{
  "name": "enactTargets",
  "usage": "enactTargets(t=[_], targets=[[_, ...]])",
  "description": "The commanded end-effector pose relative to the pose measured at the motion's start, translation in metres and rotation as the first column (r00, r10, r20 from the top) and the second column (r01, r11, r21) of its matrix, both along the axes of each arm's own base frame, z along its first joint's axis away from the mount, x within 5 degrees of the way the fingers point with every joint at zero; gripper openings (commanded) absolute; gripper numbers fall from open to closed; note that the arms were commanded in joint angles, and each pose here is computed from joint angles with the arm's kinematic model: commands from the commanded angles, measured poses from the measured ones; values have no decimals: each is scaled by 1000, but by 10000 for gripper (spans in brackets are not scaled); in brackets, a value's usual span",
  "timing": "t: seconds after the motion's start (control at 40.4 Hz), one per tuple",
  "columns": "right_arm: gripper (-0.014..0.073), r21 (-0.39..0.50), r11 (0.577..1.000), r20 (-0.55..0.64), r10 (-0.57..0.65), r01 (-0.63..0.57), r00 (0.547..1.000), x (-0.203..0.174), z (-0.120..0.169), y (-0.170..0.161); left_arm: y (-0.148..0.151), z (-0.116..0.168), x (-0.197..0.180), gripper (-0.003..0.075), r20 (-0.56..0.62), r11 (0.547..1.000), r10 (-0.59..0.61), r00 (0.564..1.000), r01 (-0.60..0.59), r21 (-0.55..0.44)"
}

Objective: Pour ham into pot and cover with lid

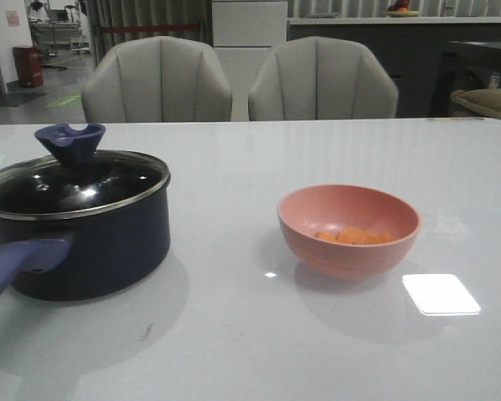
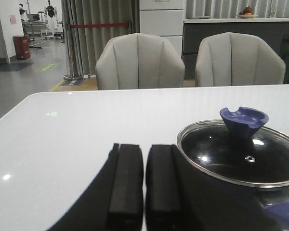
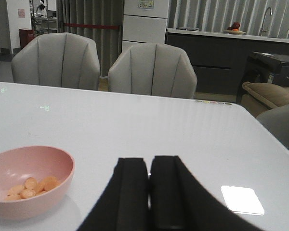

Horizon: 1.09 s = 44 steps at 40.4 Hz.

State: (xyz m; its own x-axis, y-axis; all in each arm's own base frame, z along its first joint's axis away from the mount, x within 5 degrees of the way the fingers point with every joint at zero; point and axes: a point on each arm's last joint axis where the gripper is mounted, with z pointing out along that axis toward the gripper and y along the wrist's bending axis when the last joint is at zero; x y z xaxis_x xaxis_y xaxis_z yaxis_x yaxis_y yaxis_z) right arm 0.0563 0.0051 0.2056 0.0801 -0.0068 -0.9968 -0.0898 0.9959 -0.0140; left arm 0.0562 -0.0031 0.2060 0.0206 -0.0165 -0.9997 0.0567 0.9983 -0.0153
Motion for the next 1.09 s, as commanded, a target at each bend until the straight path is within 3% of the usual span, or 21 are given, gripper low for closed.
enactTargets(t=[0.0,0.569,0.743,0.966,1.065], targets=[[160,-5,1000,110,-4,4,994,-3,10,0,0,1,-1,119,76,1000,-1,997,2,-12],[160,-5,1000,110,-4,4,994,-3,10,0,0,1,-1,119,80,1000,-1,997,2,-12],[160,-5,1000,110,-4,4,994,-3,10,0,0,13,-3,119,213,1000,-4,977,3,3],[160,-5,1000,110,-4,4,994,-3,10,0,0,14,-3,119,226,1000,-4,974,4,2],[160,-5,1000,110,-4,4,994,-3,10,0,0,22,-6,119,309,1000,-5,951,7,-5]])
